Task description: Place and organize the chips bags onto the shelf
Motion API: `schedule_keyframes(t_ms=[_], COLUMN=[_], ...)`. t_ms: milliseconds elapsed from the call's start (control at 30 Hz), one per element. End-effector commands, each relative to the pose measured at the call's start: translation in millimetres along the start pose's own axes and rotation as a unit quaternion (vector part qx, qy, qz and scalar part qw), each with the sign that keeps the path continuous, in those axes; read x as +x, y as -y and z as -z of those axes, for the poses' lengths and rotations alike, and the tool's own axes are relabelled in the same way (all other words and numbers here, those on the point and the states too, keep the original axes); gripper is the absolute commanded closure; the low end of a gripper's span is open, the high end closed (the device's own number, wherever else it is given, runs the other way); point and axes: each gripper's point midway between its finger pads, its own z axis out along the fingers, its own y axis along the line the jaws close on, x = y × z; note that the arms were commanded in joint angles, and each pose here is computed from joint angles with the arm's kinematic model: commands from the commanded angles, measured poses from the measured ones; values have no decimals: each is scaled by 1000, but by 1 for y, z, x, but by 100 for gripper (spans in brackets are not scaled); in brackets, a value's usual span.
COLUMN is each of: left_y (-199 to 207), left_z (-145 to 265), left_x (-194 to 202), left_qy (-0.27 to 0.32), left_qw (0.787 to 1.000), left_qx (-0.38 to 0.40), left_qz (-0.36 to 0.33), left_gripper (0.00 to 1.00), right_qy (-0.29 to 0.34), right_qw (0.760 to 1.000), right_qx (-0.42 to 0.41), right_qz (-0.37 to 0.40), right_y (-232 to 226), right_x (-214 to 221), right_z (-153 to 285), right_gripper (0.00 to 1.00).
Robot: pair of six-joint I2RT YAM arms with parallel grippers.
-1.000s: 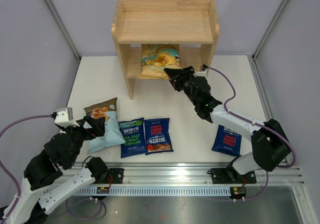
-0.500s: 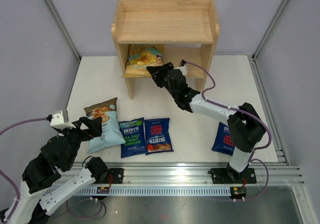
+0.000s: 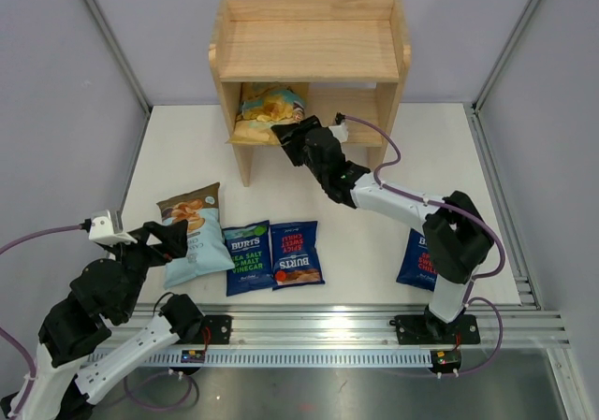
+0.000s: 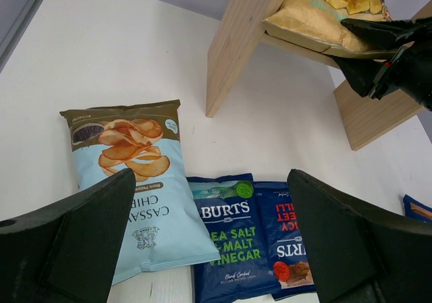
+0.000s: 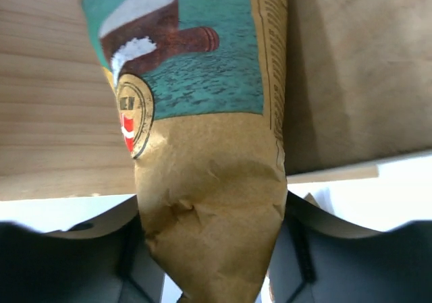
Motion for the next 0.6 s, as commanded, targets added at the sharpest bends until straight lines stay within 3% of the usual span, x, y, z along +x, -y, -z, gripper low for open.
schedule_keyframes(t_ms=[0,333,567], left_y=[-2,-1,0], left_z=[1,-1,-2], left_x=[-10,-8,-7], left_qy=[22,18,13], left_qw=[1000,1000,1000], left_qx=[-4,-7,-9], left_qz=[19,17,11], left_gripper=[1,1,1], right_qy=[-9,-27,-30], right_qw=[999,997,997], right_qx=[26,27,9], right_qz=[23,65,70], right_y=[-9,-19,-26], right_x=[5,-1,-6], right_z=[11,30,39], right_gripper=[38,21,22])
